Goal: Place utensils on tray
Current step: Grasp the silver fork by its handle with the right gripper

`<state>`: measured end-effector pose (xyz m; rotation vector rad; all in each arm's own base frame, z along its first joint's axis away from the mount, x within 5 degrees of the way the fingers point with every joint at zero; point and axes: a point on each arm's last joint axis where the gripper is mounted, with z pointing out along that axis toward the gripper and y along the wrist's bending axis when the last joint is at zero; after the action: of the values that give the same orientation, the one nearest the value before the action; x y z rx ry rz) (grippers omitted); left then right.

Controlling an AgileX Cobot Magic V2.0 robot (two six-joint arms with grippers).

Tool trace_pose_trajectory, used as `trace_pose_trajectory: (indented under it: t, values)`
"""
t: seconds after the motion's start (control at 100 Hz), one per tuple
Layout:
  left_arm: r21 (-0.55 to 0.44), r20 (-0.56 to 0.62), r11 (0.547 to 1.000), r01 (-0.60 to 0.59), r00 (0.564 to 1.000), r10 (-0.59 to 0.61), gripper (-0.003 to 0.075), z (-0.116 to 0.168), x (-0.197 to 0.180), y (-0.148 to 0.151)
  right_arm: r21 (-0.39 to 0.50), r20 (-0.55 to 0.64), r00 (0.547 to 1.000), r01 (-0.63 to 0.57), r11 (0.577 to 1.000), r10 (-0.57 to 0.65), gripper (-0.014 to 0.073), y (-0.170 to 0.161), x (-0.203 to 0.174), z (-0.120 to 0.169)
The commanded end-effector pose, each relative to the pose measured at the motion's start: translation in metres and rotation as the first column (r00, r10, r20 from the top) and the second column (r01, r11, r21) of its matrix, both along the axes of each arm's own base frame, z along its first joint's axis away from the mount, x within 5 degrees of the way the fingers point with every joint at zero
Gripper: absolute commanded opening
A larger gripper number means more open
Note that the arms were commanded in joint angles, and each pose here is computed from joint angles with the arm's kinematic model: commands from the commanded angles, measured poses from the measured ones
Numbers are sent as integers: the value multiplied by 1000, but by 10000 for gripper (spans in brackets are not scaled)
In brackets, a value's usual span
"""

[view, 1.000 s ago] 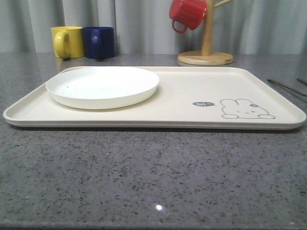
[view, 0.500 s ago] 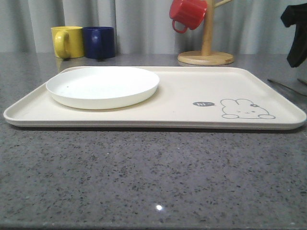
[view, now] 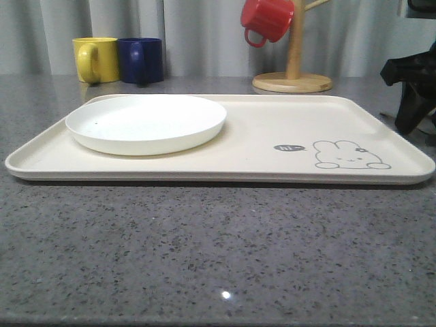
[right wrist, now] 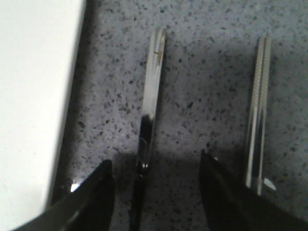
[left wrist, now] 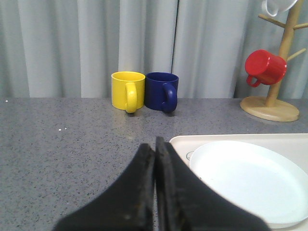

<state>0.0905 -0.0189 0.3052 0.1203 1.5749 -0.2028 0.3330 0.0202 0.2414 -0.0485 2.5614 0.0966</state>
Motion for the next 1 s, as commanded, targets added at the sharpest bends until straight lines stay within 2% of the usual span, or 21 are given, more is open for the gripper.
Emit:
trace_pose_trajectory:
  t: [0.0, 0.07, 0.26, 0.33, 0.48, 0.64, 0.82, 0.99]
  values:
    - [-30, 78, 999, -17, 997, 19, -18, 14, 0, 2, -10, 86, 996, -7, 1000, 8, 398, 0, 3, 19]
    - [-30, 78, 999, -17, 997, 19, -18, 14, 0, 2, -9, 84, 996, -7, 1000, 8, 328, 0, 3, 19]
    - [-30, 78, 999, -17, 997, 19, -18, 14, 0, 2, -8, 73, 997, -8, 1000, 8, 40, 0, 2, 18]
    - [-30, 78, 999, -17, 997, 19, -18, 14, 0, 2, -8, 77, 997, -8, 1000, 8, -22, 0, 1, 20]
    - [-30, 78, 999, -17, 997, 19, -18, 14, 0, 2, 4, 87, 996, -7, 1000, 7, -31, 0, 0, 34]
    - [-30, 78, 999, -17, 997, 19, -18, 14, 0, 2, 34, 108, 994, -14, 999, 10, -31, 8, -8, 65]
    - [-30, 78, 999, -17, 997, 19, -18, 14, 0, 2, 104, 173, 985, -39, 994, 21, -31, 36, -18, 96]
    - [-30, 78, 999, -17, 997, 19, -18, 14, 0, 2, 158, 193, 980, -71, 985, 39, -31, 73, -24, 104]
